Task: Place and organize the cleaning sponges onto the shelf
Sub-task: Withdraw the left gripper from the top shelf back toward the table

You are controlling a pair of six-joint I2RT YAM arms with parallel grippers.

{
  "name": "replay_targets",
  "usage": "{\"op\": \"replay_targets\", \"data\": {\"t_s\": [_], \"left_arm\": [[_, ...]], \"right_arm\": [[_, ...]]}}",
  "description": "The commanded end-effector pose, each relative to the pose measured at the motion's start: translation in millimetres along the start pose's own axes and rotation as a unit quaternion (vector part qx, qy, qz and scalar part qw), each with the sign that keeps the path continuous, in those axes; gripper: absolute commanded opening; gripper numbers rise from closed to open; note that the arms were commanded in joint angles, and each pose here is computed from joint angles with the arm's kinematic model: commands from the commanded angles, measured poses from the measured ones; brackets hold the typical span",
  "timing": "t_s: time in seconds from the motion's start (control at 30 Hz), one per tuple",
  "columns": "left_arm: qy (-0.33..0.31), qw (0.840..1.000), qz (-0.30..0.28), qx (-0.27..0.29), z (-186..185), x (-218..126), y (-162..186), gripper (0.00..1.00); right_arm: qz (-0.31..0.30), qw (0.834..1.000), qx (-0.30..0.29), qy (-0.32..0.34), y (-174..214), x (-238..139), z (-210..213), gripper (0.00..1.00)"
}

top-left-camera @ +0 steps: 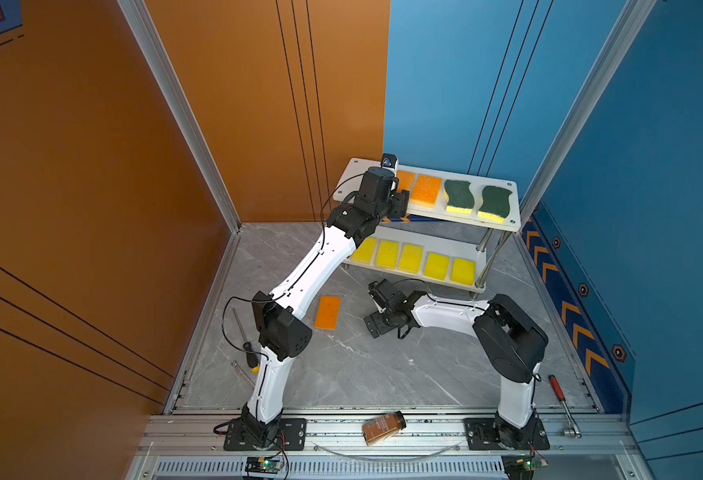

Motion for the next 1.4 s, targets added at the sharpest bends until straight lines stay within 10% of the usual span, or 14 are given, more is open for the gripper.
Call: {"op": "replay_targets", "data": {"t_s": [0.0,1.37], "left_arm": [[0.0,1.0,-0.003,-0.005,-5,0,-2,0.74],[-0.004,1.0,-0.006,0.008,-7,-22,-5,0.81]], "right_arm": [[0.108,0.994,0.002,-0.01,55,21,6,1.0],[0.115,0.993,0.0,-0.011,58,26,8,1.0]]}}
Point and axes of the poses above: each gripper's point midway between its finger pads, its own x axis out along the fingers, its own z axis along the line the jaws close on, y = z × x, the point moved 5 cm from there along -x, back along the fingers, and after that the axes turned 9 degrees about -x, right-handed, at the moved point
